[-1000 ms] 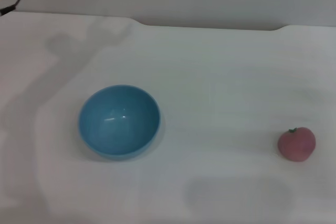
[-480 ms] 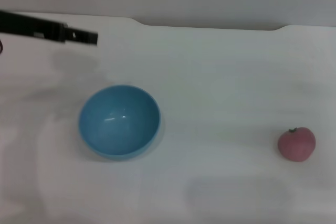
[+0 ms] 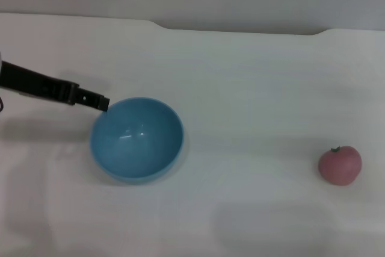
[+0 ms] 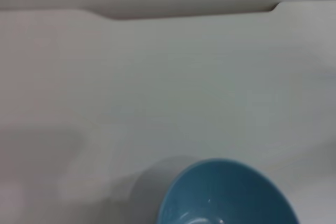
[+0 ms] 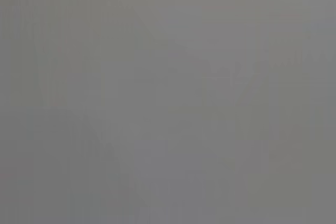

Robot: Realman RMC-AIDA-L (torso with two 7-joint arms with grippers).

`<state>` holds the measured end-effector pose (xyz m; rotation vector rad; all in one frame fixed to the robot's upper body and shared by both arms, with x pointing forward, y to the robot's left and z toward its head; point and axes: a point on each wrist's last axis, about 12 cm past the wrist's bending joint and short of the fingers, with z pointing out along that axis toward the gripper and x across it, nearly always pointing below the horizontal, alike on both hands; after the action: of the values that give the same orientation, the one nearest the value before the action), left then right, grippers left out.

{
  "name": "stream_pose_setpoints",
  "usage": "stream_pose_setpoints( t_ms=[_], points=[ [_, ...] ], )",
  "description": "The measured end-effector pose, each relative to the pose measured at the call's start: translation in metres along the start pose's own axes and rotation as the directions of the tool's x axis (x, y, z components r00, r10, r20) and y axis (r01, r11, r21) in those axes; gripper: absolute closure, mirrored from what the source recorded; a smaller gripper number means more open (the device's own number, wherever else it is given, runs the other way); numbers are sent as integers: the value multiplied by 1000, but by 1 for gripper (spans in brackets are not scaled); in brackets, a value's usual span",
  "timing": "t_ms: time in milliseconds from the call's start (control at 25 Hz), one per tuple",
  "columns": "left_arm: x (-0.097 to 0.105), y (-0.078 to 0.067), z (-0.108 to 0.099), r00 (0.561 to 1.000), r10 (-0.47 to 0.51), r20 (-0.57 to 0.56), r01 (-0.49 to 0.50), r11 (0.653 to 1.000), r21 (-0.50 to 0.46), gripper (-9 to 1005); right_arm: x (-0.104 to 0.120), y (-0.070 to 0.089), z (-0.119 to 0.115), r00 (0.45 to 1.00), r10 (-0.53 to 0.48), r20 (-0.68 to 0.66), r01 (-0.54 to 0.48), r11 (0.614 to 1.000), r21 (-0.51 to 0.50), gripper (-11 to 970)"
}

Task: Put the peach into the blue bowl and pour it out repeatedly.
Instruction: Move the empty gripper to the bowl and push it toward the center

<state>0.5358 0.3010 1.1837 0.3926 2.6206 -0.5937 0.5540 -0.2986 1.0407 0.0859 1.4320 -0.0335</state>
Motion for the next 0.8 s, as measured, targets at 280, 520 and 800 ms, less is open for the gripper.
stream_pose_setpoints(
  t_ms=[280, 520, 800],
  points=[
    [6, 6, 17, 998, -31, -57, 33, 999, 24, 200, -1, 2, 3, 1000, -2, 4, 2, 1000, -7, 464],
    [6, 14, 33, 997, -41, -61, 43, 999, 29, 201, -2, 4, 5, 1000, 0, 9, 1, 1000, -12, 465],
    [5, 24, 48, 998, -29, -56, 29, 1000, -4, 200, -1, 3, 3, 1000, 1, 5, -1, 1000, -6, 467]
  ],
)
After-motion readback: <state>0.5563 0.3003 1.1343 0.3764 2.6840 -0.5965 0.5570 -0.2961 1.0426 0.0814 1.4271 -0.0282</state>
